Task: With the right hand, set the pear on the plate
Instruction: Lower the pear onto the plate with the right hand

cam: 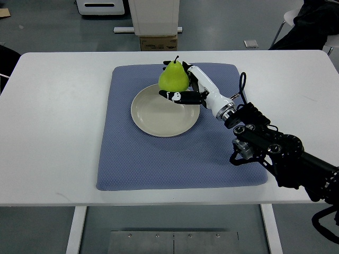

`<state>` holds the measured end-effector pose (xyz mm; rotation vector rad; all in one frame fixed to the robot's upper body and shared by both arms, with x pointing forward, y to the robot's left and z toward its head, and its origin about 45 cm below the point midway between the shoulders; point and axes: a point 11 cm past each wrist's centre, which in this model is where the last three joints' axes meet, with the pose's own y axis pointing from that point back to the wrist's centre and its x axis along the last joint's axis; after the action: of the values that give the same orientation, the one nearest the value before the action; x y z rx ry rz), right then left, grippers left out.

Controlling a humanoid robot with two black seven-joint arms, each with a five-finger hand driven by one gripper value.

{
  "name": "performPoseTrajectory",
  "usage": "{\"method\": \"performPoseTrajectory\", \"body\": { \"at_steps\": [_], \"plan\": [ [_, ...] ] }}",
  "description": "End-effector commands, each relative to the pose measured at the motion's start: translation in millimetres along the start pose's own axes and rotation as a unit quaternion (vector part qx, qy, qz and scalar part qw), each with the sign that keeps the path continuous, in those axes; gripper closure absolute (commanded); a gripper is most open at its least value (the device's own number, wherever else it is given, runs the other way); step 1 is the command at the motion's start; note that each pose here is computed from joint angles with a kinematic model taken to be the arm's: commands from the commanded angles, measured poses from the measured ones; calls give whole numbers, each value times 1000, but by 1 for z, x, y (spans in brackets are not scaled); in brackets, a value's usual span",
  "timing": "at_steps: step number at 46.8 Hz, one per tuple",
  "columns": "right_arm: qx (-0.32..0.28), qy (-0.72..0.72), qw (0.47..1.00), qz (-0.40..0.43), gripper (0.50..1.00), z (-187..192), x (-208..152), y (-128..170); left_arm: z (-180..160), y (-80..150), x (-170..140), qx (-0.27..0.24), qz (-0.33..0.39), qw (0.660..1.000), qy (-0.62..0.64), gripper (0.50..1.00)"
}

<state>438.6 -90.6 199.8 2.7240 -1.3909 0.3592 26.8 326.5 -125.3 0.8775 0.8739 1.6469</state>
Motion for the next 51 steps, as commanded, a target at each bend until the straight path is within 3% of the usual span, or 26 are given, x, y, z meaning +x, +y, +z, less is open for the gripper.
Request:
{"method": "performPoseTrajectory", "body": {
  "at_steps": [1,23,47,51],
  "plan": [
    [-12,16,1000,-5,1000,6,1,1,0,0,0,0,0,1000,0,500],
    [-75,66,995,-14,1000,41,10,16,0,0,0,0,0,1000,0,500],
    [-72,75,995,-3,1000,42,11,17,0,0,0,0,0,1000,0,500],
    [-72,71,995,5,925,42,13,17,0,0,0,0,0,1000,0,500]
  ]
}}
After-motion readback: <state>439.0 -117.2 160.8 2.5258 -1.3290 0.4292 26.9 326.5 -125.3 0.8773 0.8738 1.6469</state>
